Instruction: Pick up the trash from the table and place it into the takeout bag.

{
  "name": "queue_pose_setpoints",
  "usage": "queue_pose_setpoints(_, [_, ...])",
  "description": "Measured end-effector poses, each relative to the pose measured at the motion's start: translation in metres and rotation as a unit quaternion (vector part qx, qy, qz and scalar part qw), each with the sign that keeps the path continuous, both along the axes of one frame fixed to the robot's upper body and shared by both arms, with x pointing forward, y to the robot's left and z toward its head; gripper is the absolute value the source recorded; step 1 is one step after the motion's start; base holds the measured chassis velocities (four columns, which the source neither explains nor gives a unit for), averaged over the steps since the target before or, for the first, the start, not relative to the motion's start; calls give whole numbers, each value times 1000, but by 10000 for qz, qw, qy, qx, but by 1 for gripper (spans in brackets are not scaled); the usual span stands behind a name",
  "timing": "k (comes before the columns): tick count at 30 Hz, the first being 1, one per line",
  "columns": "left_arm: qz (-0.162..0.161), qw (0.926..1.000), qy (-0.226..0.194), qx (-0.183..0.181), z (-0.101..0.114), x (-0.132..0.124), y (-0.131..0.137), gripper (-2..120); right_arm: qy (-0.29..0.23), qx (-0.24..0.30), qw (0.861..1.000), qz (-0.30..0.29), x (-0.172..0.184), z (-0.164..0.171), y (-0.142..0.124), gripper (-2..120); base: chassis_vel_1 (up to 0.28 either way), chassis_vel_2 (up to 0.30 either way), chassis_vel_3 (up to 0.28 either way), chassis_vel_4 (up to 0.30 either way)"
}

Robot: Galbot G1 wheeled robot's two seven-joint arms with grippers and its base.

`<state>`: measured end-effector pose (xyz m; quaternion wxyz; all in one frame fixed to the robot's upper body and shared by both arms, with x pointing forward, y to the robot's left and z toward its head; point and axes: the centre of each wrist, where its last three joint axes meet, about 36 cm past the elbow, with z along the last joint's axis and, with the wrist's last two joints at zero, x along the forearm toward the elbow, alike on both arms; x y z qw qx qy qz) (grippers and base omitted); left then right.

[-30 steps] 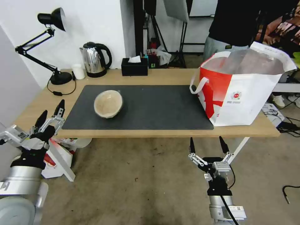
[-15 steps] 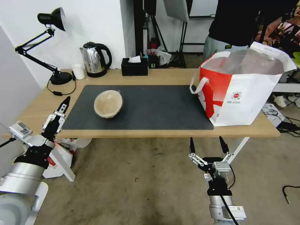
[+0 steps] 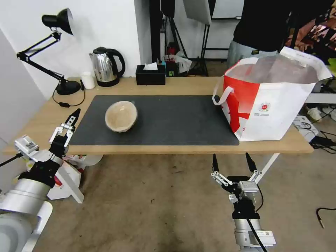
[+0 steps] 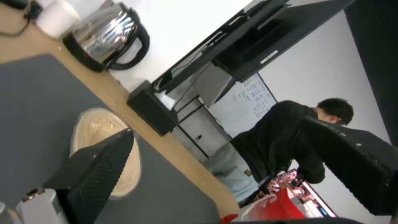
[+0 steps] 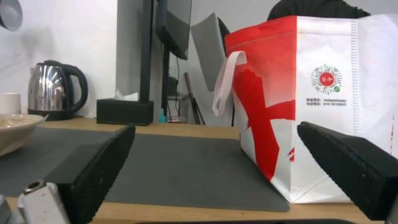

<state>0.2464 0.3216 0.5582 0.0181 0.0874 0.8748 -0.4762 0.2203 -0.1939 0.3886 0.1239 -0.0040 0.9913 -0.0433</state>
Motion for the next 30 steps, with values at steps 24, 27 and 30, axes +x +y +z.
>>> queue_pose_setpoints(24, [-1100, 9725, 1834, -923, 7, 31, 37, 100, 0, 0, 10000, 0, 0, 0, 0, 100, 0, 0, 0, 0])
queue_pose_setpoints(27, [-1108, 9722, 1845, -925, 7, 31, 38, 100, 0, 0, 10000, 0, 0, 0, 0, 100, 0, 0, 0, 0])
queue_pose_setpoints(30, [-1110, 9721, 1848, -923, 7, 31, 38, 100, 0, 0, 10000, 0, 0, 0, 0, 100, 0, 0, 0, 0])
